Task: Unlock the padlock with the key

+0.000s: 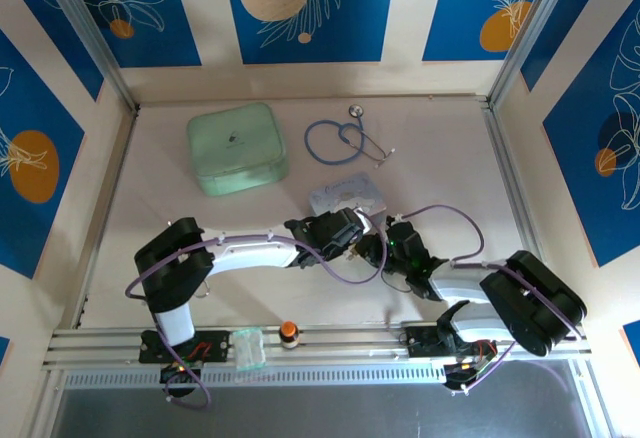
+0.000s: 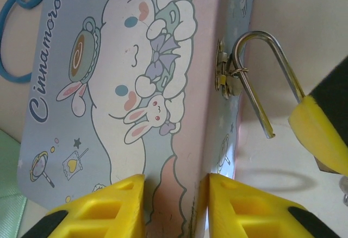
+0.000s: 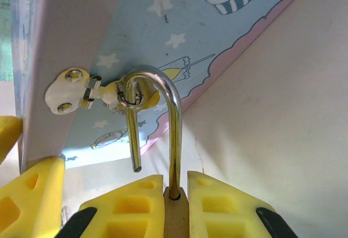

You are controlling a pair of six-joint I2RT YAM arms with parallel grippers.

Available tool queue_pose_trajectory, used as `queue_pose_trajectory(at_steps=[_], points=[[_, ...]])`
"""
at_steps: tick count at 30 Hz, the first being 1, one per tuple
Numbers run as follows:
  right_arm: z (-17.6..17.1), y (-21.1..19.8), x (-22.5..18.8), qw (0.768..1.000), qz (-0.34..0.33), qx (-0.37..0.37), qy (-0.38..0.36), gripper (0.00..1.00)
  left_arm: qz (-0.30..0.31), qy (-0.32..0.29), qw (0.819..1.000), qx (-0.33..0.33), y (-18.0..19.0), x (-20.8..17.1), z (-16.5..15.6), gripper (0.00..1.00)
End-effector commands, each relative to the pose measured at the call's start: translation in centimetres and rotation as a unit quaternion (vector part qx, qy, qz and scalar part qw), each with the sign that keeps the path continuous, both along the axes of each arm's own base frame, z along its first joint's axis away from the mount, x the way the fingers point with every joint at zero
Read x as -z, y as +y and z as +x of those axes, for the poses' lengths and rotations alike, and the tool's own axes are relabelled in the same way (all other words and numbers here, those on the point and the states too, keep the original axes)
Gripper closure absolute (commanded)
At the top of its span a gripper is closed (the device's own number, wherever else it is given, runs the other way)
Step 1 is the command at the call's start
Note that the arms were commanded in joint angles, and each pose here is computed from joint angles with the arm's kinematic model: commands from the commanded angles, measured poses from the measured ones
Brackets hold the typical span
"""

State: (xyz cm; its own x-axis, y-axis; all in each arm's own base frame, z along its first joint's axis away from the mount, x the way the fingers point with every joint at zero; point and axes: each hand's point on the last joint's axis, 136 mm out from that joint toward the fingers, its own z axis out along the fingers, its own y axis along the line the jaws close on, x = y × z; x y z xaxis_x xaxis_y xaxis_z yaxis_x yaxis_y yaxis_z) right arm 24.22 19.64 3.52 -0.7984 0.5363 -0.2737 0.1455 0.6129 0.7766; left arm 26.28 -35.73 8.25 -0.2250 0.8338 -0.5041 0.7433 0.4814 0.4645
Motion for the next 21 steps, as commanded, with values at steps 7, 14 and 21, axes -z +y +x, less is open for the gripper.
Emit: queue_pose_trajectory(at_steps=[7,14,21], points=[[5.1,-1.7,-0.9,0.994,0.041,0.096,-0.011,0.91,0.114,0.119,0.985,0.042,4.4,7.9,-5.1,0.7],[5.8,-2.8,-1.0,0.993,0.047,0.105,-0.005,0.91,0.128,0.108,0.985,0.034,5.0,7.8,-4.9,0.7],[5.7,-4.1,-1.3,0.992,0.055,0.109,0.018,0.9,0.115,0.101,0.988,0.033,4.9,7.5,-5.1,0.71]])
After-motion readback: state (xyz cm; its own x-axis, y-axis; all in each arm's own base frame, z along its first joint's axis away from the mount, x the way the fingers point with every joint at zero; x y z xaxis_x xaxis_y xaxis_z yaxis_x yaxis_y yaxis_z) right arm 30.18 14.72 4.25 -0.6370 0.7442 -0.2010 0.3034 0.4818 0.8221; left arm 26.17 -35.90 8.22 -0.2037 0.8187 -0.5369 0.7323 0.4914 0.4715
